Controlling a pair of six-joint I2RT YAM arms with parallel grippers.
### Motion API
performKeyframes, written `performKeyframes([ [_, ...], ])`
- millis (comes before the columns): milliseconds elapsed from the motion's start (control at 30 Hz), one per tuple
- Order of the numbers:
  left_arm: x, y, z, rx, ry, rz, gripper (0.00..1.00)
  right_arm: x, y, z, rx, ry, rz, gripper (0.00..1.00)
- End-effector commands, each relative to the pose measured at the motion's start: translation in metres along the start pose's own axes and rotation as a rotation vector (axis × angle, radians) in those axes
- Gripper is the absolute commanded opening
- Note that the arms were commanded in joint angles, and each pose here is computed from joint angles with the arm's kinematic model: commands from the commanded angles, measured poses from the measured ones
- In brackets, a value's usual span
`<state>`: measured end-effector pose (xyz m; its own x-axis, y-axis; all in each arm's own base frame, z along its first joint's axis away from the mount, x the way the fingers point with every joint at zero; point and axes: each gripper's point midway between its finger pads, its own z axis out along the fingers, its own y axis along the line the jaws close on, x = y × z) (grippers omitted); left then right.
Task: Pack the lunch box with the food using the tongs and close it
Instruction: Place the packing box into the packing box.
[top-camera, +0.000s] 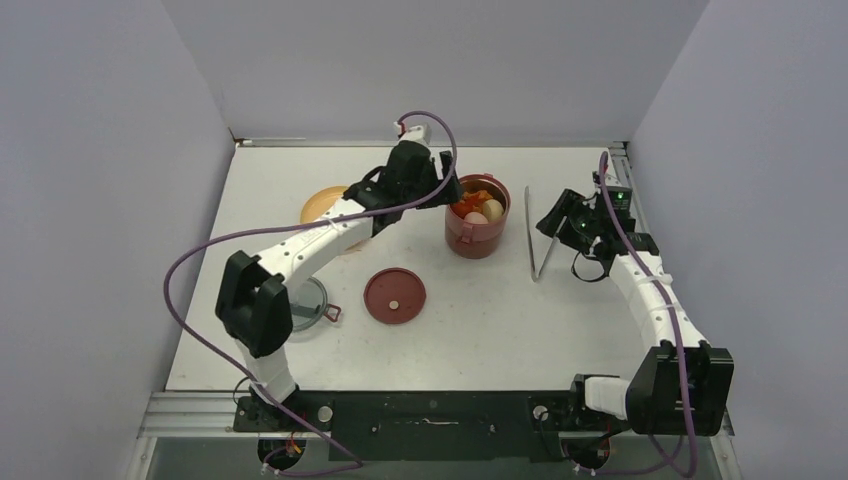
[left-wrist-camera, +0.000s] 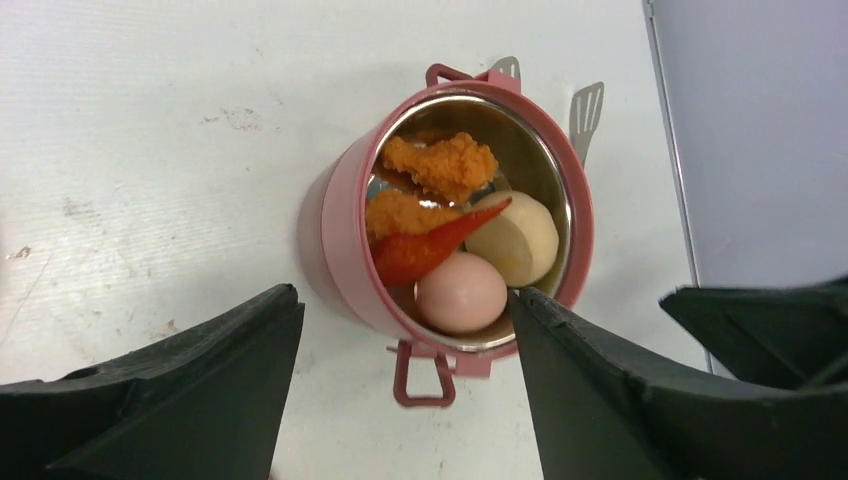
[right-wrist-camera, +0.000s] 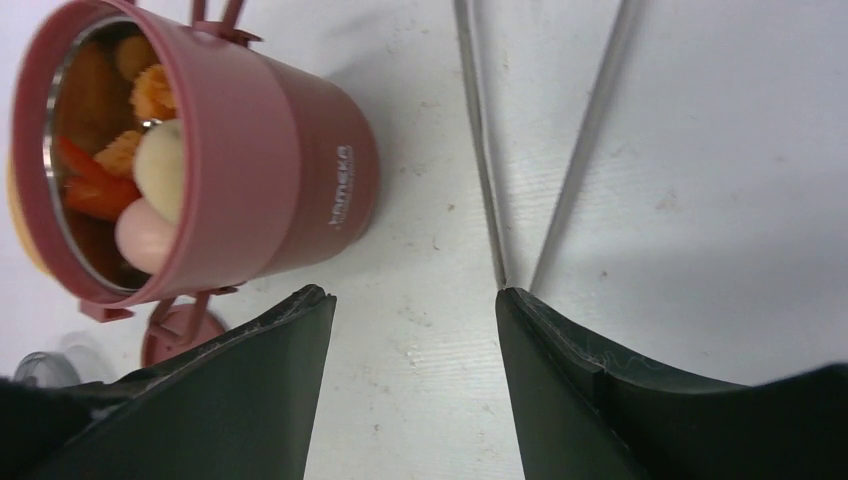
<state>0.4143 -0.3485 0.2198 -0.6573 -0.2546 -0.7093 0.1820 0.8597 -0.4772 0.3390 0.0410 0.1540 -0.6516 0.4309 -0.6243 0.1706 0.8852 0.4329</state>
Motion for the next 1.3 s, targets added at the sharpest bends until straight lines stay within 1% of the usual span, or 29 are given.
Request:
performKeyframes([
  [0, -0.050, -0.032, -0.058, 0.172, -0.215, 0.032, 0.80, -0.029, 0.041, 0.000, -0.165, -0.028, -0.043, 0.60],
  [67, -0.048, -0.033, -0.072, 0.205, -0.219, 0.047, 0.83, -0.034, 0.050, 0.004, -0.179, -0.025, -0.060, 0.59],
  [167, -0.030, -0.033, -0.079, 0.251, -0.159, 0.069, 0.84, -0.036, 0.066, 0.012, -0.199, -0.002, -0.092, 0.58],
  [267, -0.007, -0.033, -0.081, 0.293, -0.088, 0.060, 0.83, -0.036, 0.079, 0.024, -0.193, 0.012, -0.123, 0.58],
  [333, 0.010, -0.026, -0.080, 0.302, -0.054, 0.045, 0.82, -0.034, 0.086, 0.033, -0.179, 0.021, -0.144, 0.58],
  [433, 0.022, -0.022, -0.081, 0.321, -0.036, 0.034, 0.82, -0.032, 0.094, 0.046, -0.166, 0.036, -0.164, 0.58],
  [567, 0.038, -0.023, -0.080, 0.366, 0.007, 0.040, 0.82, -0.033, 0.101, 0.057, -0.158, 0.044, -0.174, 0.57],
  [633, 0.041, -0.028, -0.079, 0.401, 0.010, 0.040, 0.82, -0.034, 0.103, 0.061, -0.154, 0.048, -0.178, 0.57],
  [867, 0.068, -0.032, -0.061, 0.452, 0.091, 0.016, 0.76, -0.030, 0.103, 0.071, -0.130, 0.067, -0.188, 0.55],
  [1000, 0.081, -0.035, -0.051, 0.459, 0.123, 0.019, 0.74, -0.030, 0.104, 0.069, -0.123, 0.063, -0.189, 0.55],
  [1100, 0.087, -0.035, -0.044, 0.445, 0.131, 0.031, 0.70, -0.033, 0.105, 0.063, -0.123, 0.054, -0.190, 0.55],
  [1267, 0.092, -0.010, -0.032, 0.297, 0.095, 0.056, 0.61, -0.044, 0.112, 0.047, -0.136, 0.017, -0.195, 0.55],
])
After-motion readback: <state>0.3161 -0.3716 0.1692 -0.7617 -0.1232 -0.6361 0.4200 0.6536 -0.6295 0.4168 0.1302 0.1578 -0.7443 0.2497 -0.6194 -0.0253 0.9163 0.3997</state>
